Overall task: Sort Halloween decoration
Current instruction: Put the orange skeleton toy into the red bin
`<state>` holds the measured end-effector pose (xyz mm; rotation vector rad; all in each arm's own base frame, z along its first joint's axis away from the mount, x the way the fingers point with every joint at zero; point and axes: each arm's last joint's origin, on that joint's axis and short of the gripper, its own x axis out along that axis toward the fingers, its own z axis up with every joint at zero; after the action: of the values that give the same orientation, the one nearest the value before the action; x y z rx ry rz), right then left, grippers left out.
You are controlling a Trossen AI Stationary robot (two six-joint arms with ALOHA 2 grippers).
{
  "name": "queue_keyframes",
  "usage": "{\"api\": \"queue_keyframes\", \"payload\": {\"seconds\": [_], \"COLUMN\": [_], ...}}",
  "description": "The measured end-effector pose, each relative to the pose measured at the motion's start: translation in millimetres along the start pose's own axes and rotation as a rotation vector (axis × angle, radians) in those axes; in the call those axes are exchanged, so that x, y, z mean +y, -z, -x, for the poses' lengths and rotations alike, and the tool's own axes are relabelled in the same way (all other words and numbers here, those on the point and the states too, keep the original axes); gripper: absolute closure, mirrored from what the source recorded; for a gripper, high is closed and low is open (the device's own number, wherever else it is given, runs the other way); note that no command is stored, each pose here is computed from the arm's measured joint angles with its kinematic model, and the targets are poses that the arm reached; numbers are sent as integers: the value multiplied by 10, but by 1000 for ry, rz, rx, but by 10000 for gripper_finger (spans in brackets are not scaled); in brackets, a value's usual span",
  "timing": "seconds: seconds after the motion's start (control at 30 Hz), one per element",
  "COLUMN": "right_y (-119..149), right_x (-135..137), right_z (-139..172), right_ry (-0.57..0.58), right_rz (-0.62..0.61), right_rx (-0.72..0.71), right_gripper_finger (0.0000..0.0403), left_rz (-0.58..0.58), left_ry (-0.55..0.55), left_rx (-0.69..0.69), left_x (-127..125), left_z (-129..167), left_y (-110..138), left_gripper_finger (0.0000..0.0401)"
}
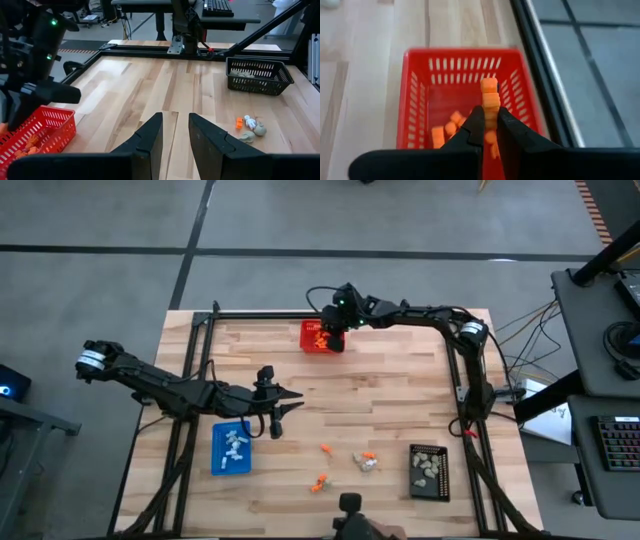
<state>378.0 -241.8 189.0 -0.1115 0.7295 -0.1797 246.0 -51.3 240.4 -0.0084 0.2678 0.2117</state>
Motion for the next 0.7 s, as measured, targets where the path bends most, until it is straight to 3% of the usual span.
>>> {"api": "queue_keyframes", "payload": {"seconds": [0.13,0.47,0.7], "right_y": [33,21,-64], "right_x": [16,13,54], "right_z": [0,12,173], "right_ry": [-7,-1,-19], "right_rz": [-17,-57,-141], "right_rx": [37,33,42], "right_gripper_finger": [369,278,258], "left_rz": [0,0,0], "left_ry": [0,0,0], "left_rx": [0,0,0], "left_x": [0,0,0], "left_z": [0,0,0], "left_y": [0,0,0], "left_gripper_finger": [324,324,324]}}
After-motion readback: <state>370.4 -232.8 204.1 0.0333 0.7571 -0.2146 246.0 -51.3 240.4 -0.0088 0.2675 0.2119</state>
